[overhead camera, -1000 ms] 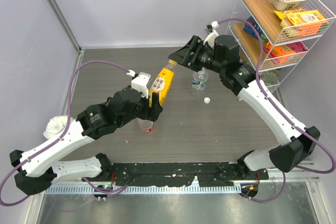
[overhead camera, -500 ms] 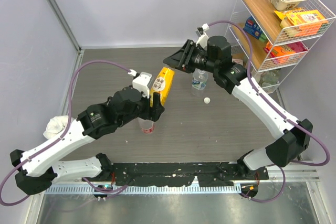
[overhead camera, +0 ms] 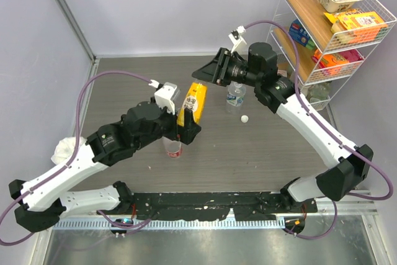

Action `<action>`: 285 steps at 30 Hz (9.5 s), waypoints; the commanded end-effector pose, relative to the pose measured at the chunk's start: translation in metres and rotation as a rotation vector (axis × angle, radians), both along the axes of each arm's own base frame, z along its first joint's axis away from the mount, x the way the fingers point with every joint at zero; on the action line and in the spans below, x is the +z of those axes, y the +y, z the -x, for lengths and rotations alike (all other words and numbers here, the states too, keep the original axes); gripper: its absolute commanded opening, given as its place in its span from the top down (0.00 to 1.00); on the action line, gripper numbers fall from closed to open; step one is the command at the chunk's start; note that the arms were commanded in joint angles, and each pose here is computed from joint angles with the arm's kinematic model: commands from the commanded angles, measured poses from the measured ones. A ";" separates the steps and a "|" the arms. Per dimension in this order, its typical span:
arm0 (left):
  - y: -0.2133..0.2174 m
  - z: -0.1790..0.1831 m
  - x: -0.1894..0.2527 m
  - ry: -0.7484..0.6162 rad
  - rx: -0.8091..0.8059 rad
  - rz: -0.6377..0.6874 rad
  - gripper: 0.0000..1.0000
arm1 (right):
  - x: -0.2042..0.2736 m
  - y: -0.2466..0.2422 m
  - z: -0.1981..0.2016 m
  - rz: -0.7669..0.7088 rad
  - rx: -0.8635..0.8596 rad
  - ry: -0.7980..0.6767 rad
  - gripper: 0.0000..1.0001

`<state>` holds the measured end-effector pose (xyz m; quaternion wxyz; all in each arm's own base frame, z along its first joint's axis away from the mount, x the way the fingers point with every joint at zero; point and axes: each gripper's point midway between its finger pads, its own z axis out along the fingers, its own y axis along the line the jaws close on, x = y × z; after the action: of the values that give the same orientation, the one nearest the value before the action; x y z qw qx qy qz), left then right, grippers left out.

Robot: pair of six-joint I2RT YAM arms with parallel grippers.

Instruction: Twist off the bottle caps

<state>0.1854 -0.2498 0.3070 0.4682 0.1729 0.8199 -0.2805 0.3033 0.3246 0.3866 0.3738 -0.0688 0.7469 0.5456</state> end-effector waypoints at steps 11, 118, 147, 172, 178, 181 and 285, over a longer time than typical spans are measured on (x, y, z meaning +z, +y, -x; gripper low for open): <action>-0.029 -0.012 0.018 -0.031 -0.041 0.036 0.10 | 0.040 -0.009 0.029 -0.047 0.046 -0.159 0.98; -0.030 0.030 0.045 -0.020 -0.213 0.214 0.96 | 0.100 0.011 0.100 -0.271 0.372 -0.406 0.98; -0.036 0.070 0.074 -0.052 -0.406 0.418 0.98 | 0.148 -0.020 0.135 -0.406 0.436 -0.514 0.61; 0.015 -0.018 0.017 -0.016 0.137 -0.046 1.00 | 0.093 -0.036 0.002 -0.011 -0.219 -0.166 0.01; 0.015 -0.030 0.012 -0.009 0.186 -0.128 1.00 | 0.072 -0.012 -0.004 0.091 -0.254 -0.112 0.02; 0.016 -0.036 0.006 -0.002 0.214 -0.179 1.00 | 0.065 -0.008 -0.010 0.135 -0.269 -0.085 0.07; -0.020 0.001 0.006 0.034 -0.047 -0.022 1.00 | 0.096 -0.067 0.001 0.006 -0.213 -0.224 0.00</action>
<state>0.1639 -0.2830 0.3079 0.4134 0.2157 0.8175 -0.3379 0.2802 0.2692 0.5044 0.5062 -0.1023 0.6478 0.5600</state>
